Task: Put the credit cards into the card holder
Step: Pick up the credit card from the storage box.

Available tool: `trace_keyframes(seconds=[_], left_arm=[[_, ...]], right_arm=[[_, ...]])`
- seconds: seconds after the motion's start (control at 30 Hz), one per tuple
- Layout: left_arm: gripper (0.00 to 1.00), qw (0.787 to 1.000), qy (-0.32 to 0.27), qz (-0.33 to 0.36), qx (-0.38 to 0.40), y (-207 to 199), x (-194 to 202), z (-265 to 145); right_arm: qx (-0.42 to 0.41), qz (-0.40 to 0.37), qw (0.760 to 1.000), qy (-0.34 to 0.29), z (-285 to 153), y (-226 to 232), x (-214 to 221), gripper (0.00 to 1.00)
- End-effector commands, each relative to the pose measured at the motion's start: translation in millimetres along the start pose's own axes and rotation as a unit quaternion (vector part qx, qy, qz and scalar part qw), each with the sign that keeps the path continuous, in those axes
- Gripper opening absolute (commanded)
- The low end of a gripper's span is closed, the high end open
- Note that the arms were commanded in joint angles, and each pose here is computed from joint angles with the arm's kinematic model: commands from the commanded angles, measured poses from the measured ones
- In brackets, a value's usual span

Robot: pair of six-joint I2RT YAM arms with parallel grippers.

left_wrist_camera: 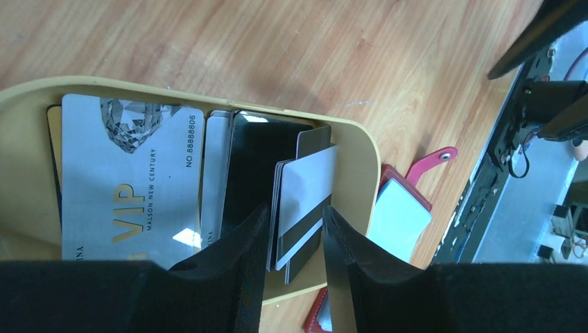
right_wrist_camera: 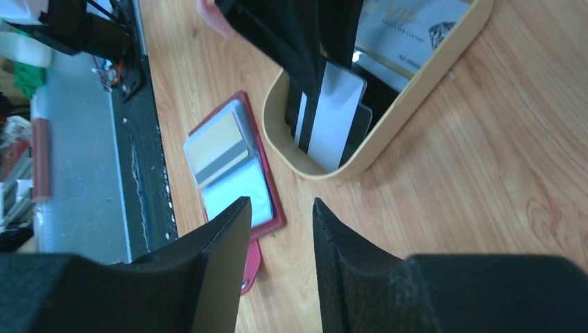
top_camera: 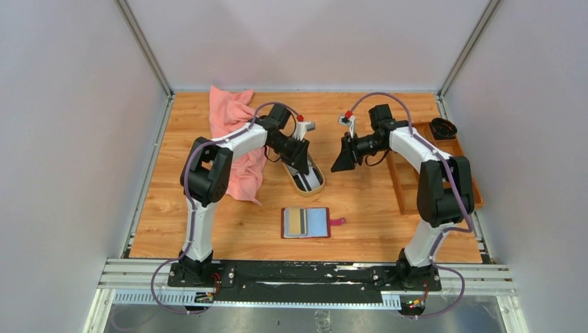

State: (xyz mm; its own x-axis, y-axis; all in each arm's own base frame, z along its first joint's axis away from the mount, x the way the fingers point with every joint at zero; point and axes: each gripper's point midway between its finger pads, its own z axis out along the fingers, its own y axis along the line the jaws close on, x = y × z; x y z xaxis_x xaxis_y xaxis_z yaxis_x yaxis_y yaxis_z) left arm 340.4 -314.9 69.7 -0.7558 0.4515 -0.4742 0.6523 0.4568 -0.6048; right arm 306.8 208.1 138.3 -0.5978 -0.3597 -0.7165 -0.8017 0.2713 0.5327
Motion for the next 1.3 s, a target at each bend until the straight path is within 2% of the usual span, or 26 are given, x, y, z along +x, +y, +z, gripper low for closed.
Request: trace_keyframes(seconds=[0.0,0.47,0.9,1.27], left_arm=[[0.36,0.999,-0.022,0.004,0.027,-18,-7,-7],[0.37,0.998,-0.042,-0.005,0.049,-31,4,-10],[0.14,0.999,-0.038,-0.008,0.031,-24,16,-8],[0.11,0.999,-0.039,-0.009,0.038,-27,16,-8]], right_arm=[[-0.048,0.031,0.998,-0.009,19,11,-18,0.43],[-0.054,0.042,0.998,0.019,50,-5,-24,0.47],[-0.056,0.032,0.997,0.036,70,-15,-24,0.48],[-0.049,0.005,0.998,0.043,75,-20,-25,0.48]])
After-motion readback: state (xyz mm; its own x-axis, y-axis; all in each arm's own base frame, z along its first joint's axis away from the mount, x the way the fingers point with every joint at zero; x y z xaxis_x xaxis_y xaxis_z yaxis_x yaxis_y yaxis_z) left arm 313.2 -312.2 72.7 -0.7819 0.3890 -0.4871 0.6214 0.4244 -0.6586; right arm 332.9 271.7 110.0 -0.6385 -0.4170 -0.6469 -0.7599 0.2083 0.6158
